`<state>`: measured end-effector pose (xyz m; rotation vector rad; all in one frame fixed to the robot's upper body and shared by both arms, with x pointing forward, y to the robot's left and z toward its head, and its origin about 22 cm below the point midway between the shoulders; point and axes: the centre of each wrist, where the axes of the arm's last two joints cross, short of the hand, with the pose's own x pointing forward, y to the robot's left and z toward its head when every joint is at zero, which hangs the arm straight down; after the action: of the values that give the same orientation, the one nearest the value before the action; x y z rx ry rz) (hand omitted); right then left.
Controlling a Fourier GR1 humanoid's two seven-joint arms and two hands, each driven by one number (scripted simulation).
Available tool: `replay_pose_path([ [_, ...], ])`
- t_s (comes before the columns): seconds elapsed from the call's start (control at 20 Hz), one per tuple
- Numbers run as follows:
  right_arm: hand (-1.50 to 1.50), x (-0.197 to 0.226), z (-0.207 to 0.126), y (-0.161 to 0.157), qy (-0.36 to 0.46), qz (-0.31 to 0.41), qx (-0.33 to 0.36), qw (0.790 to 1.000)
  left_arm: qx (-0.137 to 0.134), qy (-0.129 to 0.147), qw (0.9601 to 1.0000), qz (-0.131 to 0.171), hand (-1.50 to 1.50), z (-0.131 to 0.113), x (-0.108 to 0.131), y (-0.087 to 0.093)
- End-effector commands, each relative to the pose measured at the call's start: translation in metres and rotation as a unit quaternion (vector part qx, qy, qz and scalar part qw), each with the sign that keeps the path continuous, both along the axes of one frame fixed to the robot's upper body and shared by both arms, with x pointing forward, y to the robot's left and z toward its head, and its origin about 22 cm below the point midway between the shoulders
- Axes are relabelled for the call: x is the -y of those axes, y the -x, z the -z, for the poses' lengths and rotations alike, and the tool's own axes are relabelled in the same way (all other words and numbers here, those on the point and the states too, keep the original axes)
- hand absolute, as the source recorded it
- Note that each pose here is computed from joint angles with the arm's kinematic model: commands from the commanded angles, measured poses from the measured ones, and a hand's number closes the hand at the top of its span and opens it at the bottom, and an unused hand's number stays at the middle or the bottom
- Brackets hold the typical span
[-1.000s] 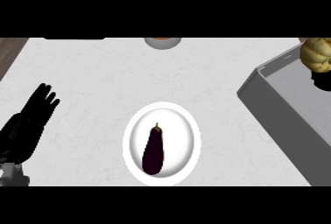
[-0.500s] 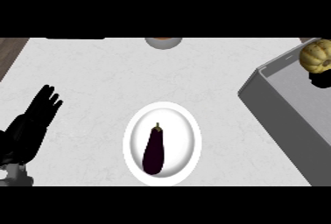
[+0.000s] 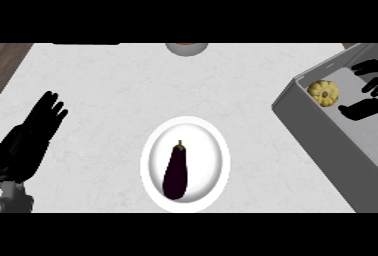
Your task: Pick the squash from the plate and place it in the cardboard box
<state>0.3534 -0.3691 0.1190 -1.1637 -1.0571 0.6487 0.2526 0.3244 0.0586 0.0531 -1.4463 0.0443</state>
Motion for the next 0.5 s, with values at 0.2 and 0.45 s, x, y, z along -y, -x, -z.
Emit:
replay_pose_path([
  [0.2,-1.5,0.011,0.02,0.002,-0.064,-0.049,0.058,0.995,0.0,-0.003,1.0,-0.003,0.0,0.006,-0.003,0.009],
  [0.45,-1.5,0.018,0.012,0.007,-0.186,0.019,0.218,0.958,-0.005,0.002,1.0,0.004,0.0,0.01,-0.006,0.012],
])
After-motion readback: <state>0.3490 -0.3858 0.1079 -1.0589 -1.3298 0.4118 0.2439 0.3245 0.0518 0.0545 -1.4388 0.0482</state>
